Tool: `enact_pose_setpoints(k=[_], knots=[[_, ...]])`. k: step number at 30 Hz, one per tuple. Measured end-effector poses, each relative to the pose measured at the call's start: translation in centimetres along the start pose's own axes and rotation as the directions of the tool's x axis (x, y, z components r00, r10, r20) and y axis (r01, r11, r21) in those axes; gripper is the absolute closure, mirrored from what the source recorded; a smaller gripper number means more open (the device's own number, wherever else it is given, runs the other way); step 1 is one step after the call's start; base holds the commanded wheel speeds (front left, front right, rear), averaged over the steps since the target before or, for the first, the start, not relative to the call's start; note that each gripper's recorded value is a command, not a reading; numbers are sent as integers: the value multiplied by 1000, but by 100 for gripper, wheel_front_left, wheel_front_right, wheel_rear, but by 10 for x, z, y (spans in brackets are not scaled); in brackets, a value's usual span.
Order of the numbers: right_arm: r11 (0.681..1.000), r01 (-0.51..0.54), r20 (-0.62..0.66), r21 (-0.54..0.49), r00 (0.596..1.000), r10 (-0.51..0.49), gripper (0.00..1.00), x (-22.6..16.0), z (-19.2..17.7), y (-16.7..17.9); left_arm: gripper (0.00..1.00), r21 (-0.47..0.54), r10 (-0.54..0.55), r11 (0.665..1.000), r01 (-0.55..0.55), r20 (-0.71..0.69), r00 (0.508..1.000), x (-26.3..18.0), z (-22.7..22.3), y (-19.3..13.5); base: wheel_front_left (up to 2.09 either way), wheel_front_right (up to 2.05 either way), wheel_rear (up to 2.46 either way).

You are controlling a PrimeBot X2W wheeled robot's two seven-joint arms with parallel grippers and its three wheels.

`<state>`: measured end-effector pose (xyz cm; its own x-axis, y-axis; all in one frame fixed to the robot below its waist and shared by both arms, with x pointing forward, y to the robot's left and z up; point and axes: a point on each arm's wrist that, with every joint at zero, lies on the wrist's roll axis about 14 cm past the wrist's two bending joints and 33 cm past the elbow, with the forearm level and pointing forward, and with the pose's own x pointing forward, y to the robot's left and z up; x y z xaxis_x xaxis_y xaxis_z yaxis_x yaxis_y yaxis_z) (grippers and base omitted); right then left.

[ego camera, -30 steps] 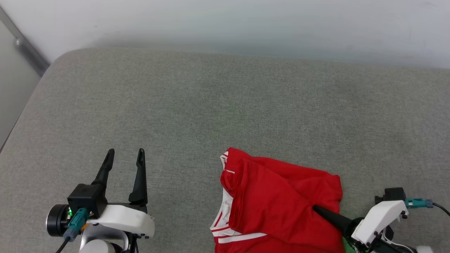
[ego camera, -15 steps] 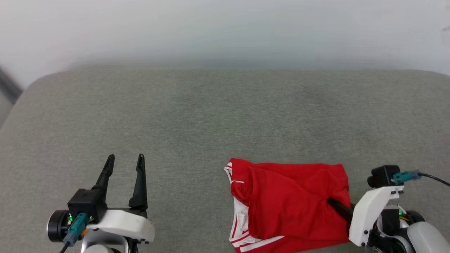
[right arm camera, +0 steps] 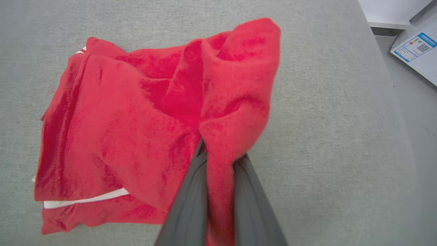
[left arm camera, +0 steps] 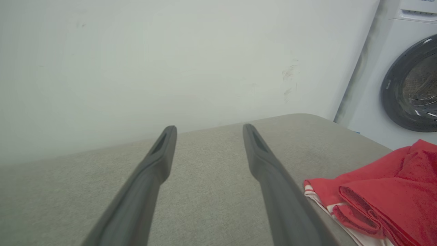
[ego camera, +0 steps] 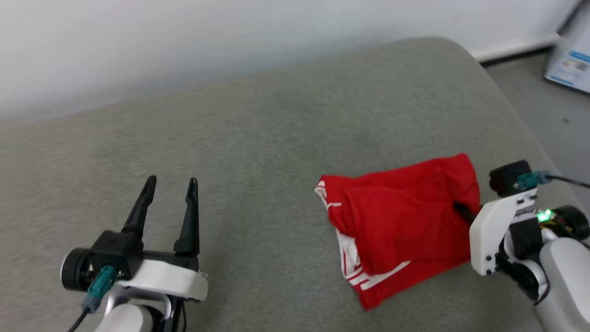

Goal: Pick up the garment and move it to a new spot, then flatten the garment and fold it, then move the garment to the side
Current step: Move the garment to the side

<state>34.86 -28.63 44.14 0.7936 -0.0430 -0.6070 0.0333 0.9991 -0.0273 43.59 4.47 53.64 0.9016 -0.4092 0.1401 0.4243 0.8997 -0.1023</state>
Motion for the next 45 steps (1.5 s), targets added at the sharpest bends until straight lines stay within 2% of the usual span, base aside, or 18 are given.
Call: enact_pose_setpoints(k=[4,8,9,14,17,21,22,23,24,29,36,39,45], knots=[[993,114,39,14,993,-114,100,0,6,-42,0,-40,-92,995,92,9,996,32,-8,-24,0,0,0],[976,214,58,33,975,-215,100,9,10,-78,0,-49,-142,989,143,22,990,62,-18,-29,0,0,0],[956,291,86,27,952,-293,100,16,17,-106,0,-61,-166,984,166,21,986,80,-29,-31,0,0,0],[908,417,115,34,901,-418,100,24,24,-153,0,-79,-204,976,205,14,979,101,-49,-32,0,0,0],[879,477,111,24,872,-477,100,44,21,-174,0,-87,-205,975,202,-21,979,109,-75,-21,0,0,0],[861,507,72,26,859,-508,100,59,3,-181,0,-76,-179,982,176,-45,983,108,-89,-5,0,0,0],[858,512,68,36,856,-513,82,63,-1,-181,0,-74,-173,983,169,-51,984,106,-91,-2,0,0,0],[856,516,66,41,853,-517,54,66,-4,-182,0,-72,-168,984,163,-57,984,105,-93,1,0,0,0],[855,516,73,37,852,-518,0,69,-4,-181,0,-69,-161,985,157,-62,985,104,-94,4,0,0,0],[846,533,97,31,841,-533,0,71,-2,-185,0,-75,-144,987,139,-62,988,100,-92,8,0,0,0],[828,560,208,28,807,-553,0,43,27,-198,0,-84,-122,989,118,-36,992,89,-72,3,0,0,0],[843,538,254,23,812,-526,0,34,33,-187,0,-87,-94,992,91,-35,995,79,-63,4,0,0,0],[895,445,345,27,836,-427,0,21,36,-143,0,-76,-21,997,18,-42,999,49,-42,9,0,0,0]])
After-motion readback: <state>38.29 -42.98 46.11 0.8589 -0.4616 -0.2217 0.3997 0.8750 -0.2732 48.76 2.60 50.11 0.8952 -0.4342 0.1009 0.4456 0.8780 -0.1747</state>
